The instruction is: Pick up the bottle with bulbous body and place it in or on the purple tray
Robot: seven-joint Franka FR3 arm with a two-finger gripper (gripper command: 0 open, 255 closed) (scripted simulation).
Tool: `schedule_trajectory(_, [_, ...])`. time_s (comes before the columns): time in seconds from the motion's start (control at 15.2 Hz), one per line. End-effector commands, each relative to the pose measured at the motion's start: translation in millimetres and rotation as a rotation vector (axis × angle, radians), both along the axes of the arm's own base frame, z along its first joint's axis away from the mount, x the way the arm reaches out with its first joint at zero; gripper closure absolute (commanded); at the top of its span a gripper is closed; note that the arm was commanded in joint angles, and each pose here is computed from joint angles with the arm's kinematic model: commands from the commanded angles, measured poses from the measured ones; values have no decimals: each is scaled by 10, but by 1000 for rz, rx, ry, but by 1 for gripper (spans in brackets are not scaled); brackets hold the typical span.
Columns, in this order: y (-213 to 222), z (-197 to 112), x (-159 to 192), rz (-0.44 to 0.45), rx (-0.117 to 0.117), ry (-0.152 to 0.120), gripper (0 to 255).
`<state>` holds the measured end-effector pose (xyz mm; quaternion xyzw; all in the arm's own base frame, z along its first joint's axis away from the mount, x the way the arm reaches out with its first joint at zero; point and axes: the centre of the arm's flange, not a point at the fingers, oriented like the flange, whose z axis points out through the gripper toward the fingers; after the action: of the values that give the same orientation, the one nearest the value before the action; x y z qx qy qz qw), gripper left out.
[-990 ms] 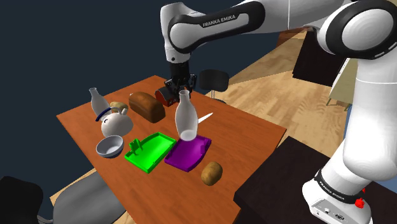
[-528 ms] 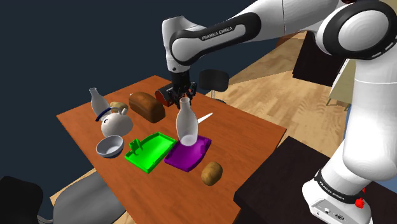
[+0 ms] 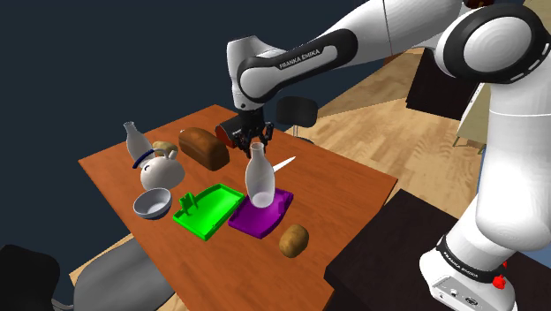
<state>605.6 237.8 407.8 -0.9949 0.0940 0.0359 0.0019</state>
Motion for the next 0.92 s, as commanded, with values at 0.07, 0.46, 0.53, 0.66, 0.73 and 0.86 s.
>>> schedule_trajectory(0.07, [1,-1,-2,0,0,-1,255])
schedule_trajectory(0.46, [1,-1,-2,0,0,-1,0])
schedule_trajectory(0.53, [1,-1,-2,0,0,-1,0])
schedule_trajectory(0.66, [1,-1,-2,0,0,-1,0])
schedule_trajectory(0.73, [0,131,7,0,0,-1,0])
schedule_trajectory(0.86, [-3,394,26,0,0,-1,0])
